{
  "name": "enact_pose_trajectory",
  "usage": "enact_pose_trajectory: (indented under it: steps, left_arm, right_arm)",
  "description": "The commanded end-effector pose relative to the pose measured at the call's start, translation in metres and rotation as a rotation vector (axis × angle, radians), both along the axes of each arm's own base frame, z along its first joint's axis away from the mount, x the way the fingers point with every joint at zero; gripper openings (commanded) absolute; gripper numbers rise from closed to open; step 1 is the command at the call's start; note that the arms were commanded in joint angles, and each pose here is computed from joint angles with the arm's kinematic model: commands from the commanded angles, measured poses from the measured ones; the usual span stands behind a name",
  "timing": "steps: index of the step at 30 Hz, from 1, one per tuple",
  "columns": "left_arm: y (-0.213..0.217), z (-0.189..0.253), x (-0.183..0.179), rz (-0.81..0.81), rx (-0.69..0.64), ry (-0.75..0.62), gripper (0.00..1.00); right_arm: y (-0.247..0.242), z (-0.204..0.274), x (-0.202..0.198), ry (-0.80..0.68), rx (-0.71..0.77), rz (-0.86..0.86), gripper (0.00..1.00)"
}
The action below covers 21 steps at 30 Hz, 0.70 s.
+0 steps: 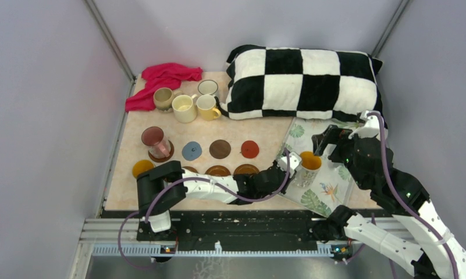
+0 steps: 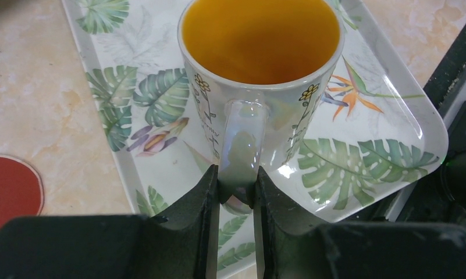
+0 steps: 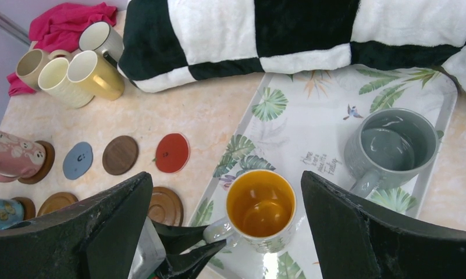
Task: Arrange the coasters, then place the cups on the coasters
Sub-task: Place the cup at the center of the board.
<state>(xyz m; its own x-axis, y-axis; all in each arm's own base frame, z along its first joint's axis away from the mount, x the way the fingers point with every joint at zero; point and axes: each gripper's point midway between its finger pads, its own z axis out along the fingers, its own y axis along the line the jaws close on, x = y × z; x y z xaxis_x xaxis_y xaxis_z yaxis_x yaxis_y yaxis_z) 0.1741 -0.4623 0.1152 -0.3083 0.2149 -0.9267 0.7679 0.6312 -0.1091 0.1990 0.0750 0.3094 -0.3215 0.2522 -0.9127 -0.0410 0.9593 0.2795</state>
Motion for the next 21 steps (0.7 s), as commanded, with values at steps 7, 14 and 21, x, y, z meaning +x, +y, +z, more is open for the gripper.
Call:
enact_pose_trajectory:
  steps: [7,14,21]
  left_arm:
    - [-0.0135,-0.0213,-0.0260,-0.080,0.041,0.074,0.32]
    - [-0.0113,-0.0221,-0.0270,-0.082,0.047,0.078,0.35]
    - [-0.0095,-0.0223,-0.0293,-0.092,0.054,0.080,0.41]
  right_arm:
    - [0.0053,0.0103,0.0025,-0.022,0.005,0.022,0.99]
    - [0.0080,0.0106,0.0042,-0.019,0.003,0.027,0.99]
    - [0.0130,0.0120,0.0080,-0.016,-0.007,0.039,0.99]
